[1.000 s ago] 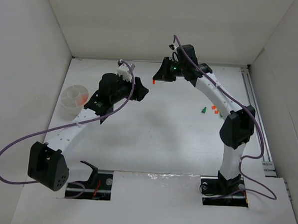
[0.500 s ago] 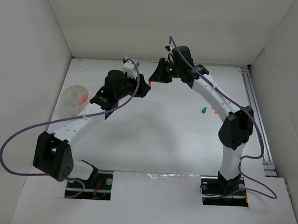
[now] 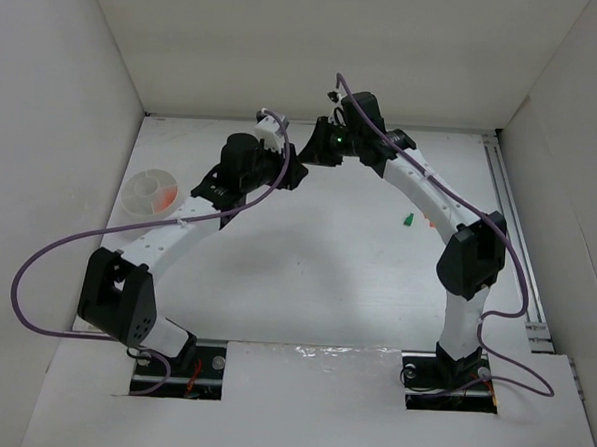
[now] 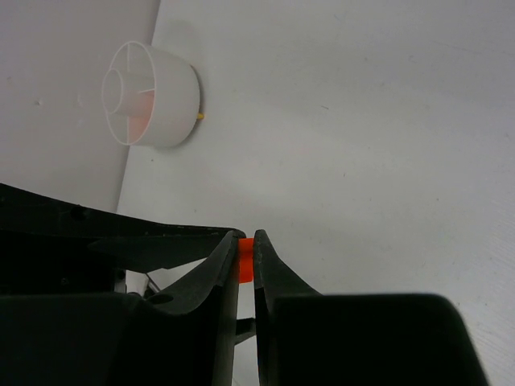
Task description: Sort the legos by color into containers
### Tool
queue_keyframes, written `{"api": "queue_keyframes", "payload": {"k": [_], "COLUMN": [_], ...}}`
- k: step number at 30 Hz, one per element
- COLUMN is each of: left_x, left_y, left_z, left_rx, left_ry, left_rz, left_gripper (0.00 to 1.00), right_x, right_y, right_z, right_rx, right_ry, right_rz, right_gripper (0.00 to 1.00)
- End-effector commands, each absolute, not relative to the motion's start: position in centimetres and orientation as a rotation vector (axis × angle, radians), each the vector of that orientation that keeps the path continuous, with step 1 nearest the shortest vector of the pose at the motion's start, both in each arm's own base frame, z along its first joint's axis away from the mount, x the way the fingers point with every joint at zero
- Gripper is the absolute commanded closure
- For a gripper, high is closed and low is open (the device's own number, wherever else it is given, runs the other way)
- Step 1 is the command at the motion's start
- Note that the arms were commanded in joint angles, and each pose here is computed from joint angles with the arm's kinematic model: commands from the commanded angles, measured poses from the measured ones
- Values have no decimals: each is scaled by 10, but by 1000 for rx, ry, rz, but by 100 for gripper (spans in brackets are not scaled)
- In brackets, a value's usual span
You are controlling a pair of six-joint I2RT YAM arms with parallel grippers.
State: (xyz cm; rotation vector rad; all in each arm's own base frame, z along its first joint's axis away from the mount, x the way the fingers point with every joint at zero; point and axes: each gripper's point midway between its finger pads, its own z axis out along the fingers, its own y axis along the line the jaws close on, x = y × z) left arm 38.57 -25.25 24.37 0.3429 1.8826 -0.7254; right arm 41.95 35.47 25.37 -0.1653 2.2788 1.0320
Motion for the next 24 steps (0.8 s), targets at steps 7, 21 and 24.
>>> {"api": "queue_keyframes", "payload": {"k": [7, 21, 24], "left_x": [398, 397, 398], "left_y": [-256, -252, -250], "left_z": [272, 267, 262], "left_rx": [350, 335, 326], "left_ry": [1808, 1818, 1828], "left_rz": [-709, -689, -676], "left_gripper": [66, 96, 100], "right_x": [424, 421, 420], "right_y": [365, 366, 368], "right_z": [285, 282, 284], "right_rx": [-180, -181, -190], "right_ry": [2186, 2201, 2190], "right_rz": [1073, 1093, 1106], "right_gripper": [96, 95, 75]}}
